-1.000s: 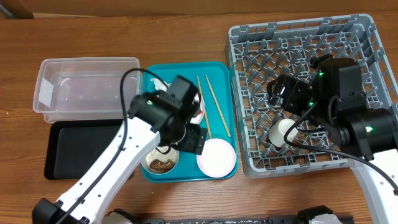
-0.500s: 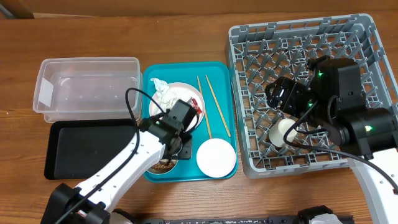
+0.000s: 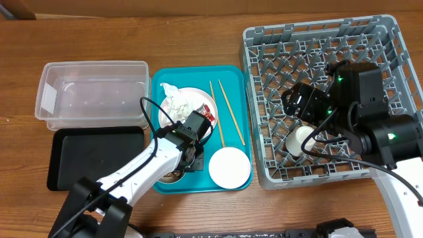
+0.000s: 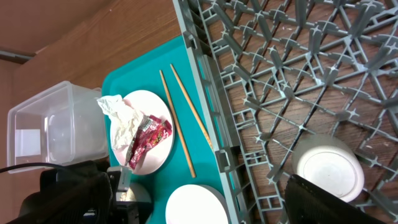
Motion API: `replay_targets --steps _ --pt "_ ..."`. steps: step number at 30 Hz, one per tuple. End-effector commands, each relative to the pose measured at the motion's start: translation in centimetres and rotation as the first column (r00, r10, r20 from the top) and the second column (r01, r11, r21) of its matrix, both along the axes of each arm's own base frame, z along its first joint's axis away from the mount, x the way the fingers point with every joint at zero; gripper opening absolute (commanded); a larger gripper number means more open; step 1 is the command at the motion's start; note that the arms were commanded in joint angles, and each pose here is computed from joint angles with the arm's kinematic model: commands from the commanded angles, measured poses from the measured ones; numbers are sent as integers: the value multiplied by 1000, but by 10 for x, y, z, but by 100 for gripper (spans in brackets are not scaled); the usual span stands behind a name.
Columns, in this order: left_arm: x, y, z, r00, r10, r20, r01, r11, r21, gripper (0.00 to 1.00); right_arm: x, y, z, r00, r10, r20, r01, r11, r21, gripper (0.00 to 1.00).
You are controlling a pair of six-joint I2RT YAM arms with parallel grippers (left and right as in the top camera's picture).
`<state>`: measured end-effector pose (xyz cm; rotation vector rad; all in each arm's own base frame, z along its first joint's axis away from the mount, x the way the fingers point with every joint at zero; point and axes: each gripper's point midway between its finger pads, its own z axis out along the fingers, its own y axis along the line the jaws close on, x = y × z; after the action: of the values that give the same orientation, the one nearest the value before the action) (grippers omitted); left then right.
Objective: Sort waste into correct bins and load items into the dishwasher
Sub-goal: 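Grasp the rice bowl with the left gripper and lift it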
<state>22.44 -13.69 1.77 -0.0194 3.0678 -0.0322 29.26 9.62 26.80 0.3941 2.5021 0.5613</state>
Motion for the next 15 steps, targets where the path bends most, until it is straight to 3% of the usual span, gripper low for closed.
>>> replay_targets --steps 1,2,3,11,15 --pt "6 -6 6 1000 -8 0 8 1000 -13 41 1 3 9 1000 7 24 -7 1000 8 91" --pt "7 -7 7 1000 -12 5 12 1000 -15 51 1 3 9 1000 7 24 -7 1000 8 91" --pt "8 -7 7 1000 -12 5 12 1000 -16 50 1 3 9 1000 7 24 -7 1000 8 91" --pt "13 -11 6 1000 -15 27 16 999 -28 6 1 3 9 1000 9 22 -10 1000 10 91" --pt "13 -13 5 999 -27 25 28 999 -40 4 -1 5 9 1000 19 17 -19 1000 20 91"
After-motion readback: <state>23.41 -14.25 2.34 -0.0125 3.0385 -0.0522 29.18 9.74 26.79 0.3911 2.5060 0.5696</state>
